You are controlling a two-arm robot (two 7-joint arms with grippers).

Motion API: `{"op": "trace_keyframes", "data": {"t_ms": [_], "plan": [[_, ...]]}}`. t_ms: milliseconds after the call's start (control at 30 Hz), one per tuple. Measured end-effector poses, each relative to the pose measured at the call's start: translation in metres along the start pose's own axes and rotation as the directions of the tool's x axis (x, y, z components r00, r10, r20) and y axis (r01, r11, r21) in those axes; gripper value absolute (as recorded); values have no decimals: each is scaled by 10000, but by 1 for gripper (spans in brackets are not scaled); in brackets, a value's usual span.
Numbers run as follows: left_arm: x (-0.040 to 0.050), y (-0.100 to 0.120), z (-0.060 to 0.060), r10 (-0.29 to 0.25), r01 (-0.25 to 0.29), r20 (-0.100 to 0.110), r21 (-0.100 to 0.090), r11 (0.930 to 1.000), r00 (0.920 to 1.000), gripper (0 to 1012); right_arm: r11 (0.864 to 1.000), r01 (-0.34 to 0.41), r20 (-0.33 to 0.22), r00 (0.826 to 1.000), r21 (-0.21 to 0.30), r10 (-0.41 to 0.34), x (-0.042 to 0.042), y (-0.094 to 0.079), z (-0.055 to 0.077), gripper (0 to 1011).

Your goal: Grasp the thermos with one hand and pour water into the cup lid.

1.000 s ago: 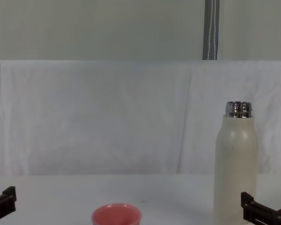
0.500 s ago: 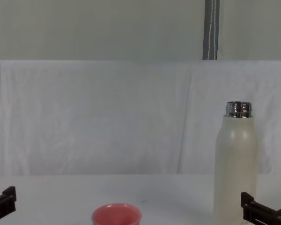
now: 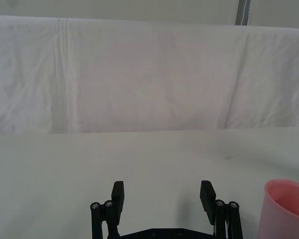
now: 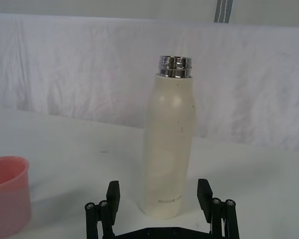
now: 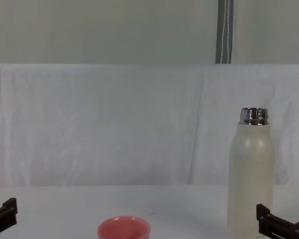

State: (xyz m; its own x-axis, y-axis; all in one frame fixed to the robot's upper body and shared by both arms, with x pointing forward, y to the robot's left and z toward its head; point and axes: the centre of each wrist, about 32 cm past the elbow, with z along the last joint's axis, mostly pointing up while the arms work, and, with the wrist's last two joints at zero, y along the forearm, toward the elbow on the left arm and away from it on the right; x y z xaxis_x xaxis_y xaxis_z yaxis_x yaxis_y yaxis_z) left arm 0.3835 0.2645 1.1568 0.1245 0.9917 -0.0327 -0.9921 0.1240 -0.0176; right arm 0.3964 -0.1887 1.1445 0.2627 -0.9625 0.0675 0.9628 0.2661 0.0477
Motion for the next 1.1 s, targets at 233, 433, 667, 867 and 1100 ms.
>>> {"op": "trace_keyframes", "data": {"t_ms": [233,433,667,867,1100], "plan": [[0,0,0,0,0,0,0,10000,10000,1001,10000,0,0,10000,1,0,0,0,0,1001],[0,0,0,0,0,0,0,10000,10000,1001,10000,1,0,10000,1,-1,0,0,0,1001],[0,0,0,0,0,0,0,10000,10000,1001,10000,0,0,10000,1,0,0,0,0,1001],[0,0,0,-1,1,0,0,10000,10000,1001,10000,-33,-85,10000,-52,33,18,-14,15,1001],[0,0,0,0,0,0,1,10000,10000,1001,9996,-222,-201,9996,-185,218,63,-23,39,1001]]}}
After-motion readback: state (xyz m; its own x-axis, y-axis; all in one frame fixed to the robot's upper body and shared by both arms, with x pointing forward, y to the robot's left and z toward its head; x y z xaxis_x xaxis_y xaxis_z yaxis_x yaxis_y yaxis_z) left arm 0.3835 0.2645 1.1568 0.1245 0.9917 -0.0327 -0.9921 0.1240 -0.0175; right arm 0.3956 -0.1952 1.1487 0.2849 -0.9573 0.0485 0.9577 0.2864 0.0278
